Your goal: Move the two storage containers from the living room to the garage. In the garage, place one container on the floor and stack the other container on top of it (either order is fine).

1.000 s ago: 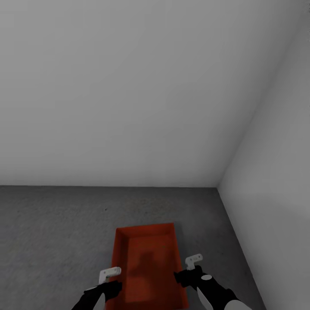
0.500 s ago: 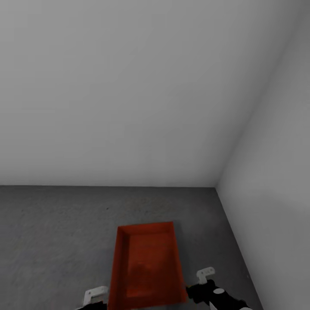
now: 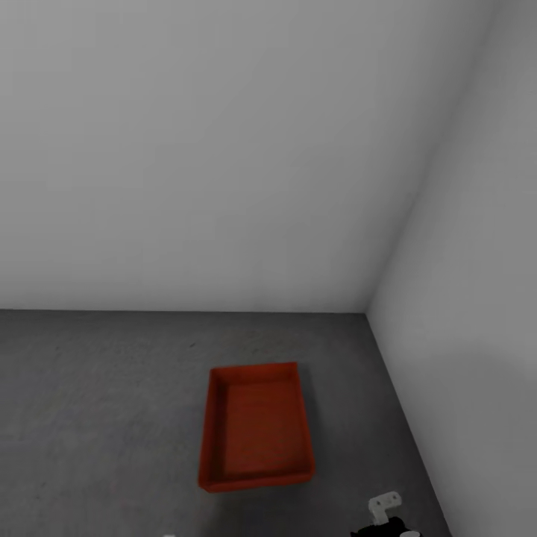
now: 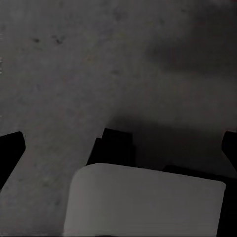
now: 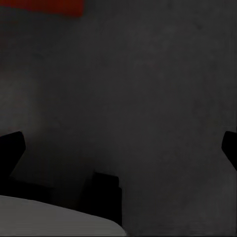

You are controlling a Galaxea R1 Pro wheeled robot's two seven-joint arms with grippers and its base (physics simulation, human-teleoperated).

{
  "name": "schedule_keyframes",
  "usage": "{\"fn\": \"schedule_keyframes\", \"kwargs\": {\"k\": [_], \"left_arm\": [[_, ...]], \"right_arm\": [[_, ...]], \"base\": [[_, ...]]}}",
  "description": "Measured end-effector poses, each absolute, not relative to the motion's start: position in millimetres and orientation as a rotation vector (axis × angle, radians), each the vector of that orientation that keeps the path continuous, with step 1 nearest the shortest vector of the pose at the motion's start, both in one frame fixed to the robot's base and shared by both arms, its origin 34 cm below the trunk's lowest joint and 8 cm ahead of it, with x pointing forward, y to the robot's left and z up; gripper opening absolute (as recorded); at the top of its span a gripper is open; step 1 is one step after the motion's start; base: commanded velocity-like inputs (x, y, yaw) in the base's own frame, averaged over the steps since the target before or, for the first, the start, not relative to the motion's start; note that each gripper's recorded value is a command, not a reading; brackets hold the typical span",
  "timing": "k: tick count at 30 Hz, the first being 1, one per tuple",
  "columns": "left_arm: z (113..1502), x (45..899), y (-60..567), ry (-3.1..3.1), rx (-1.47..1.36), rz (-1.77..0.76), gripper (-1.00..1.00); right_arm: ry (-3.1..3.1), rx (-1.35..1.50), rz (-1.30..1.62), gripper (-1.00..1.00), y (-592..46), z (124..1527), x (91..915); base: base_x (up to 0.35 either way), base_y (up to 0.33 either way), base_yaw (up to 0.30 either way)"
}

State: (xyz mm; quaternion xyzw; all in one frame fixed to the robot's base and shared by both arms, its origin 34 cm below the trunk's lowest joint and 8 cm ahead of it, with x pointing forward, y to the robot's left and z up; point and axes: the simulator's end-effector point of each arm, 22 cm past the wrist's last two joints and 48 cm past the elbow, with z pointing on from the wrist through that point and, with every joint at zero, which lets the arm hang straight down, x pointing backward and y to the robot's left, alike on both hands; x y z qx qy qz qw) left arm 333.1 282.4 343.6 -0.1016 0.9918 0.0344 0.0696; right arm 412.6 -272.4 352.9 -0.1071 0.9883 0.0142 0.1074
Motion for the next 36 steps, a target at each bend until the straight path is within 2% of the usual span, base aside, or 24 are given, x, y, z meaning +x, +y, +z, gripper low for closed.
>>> {"fn": "schedule_keyframes", "kwargs": {"k": [7,25,36], "left_arm": [[356.1,320.3,281.8,2.972,-0.303,0.099,1.00],[390.5,326.9,281.4,2.928,-0.297,0.095,1.00],[409.3,327.6,277.7,2.931,-0.297,0.089,1.00]], "right_arm": [[2.934,-0.325,0.049,1.00,-271.3,362.9,392.5],[2.941,-0.323,0.056,1.00,-268.4,394.8,388.8],[2.943,-0.323,0.056,1.00,-268.2,413.8,389.7]], "base": [[-0.203,0.000,0.000],[-0.017,0.000,0.000],[-0.297,0.000,0.000]]}}
